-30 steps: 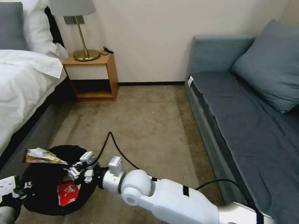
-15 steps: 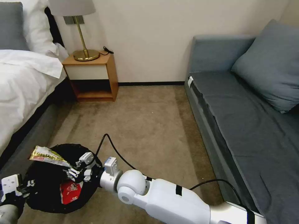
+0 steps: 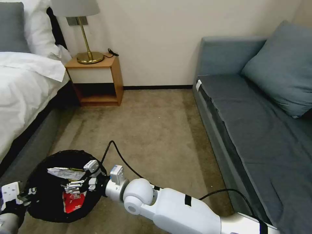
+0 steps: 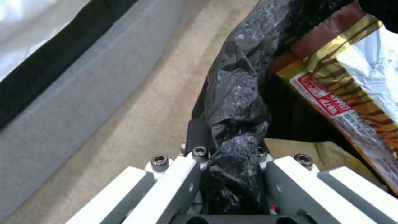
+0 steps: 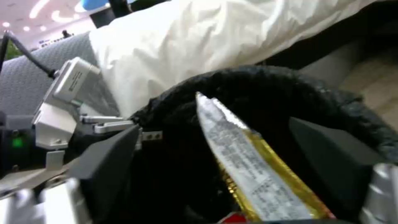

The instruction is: Pick up the trash bin, then pick up the garbage on the floor and place it into the trash bin.

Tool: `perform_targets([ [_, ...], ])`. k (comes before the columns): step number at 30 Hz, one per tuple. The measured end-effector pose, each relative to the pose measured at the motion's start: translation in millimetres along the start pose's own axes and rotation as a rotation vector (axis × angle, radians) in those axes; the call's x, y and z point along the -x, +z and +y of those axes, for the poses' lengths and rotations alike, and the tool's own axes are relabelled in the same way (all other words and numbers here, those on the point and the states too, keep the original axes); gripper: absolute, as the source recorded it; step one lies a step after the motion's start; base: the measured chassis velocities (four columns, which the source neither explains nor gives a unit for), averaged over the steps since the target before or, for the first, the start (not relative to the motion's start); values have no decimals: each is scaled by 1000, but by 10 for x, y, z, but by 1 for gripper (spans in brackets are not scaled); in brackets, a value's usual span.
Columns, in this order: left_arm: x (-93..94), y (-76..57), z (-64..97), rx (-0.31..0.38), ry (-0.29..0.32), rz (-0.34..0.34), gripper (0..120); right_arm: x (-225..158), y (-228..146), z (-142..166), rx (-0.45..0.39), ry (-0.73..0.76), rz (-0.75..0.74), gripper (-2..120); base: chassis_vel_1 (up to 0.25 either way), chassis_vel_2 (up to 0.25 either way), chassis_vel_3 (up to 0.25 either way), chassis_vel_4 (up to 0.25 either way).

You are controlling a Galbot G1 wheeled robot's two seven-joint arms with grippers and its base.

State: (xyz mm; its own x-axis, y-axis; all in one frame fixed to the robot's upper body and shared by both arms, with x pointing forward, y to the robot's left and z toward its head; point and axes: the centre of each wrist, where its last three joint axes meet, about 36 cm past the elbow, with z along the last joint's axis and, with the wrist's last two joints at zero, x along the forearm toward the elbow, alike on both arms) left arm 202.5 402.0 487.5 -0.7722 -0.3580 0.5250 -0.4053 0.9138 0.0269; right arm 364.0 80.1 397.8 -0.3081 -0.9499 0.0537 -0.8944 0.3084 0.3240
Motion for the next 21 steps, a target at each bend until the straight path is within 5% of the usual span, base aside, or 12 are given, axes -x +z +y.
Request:
perform_targets([
  [7, 44, 6, 22, -50, 16, 9, 3, -214, -49, -103, -87, 54, -28, 100, 0, 0, 0, 0],
  [14, 125, 29, 55, -82, 21, 22, 3, -739, -74, -361, -217, 262, -69, 100, 0, 0, 0, 0],
  [21, 225, 80, 104, -96, 17, 44, 3, -1701, -41, -658, -326, 545, -143, 100, 0, 0, 0, 0],
])
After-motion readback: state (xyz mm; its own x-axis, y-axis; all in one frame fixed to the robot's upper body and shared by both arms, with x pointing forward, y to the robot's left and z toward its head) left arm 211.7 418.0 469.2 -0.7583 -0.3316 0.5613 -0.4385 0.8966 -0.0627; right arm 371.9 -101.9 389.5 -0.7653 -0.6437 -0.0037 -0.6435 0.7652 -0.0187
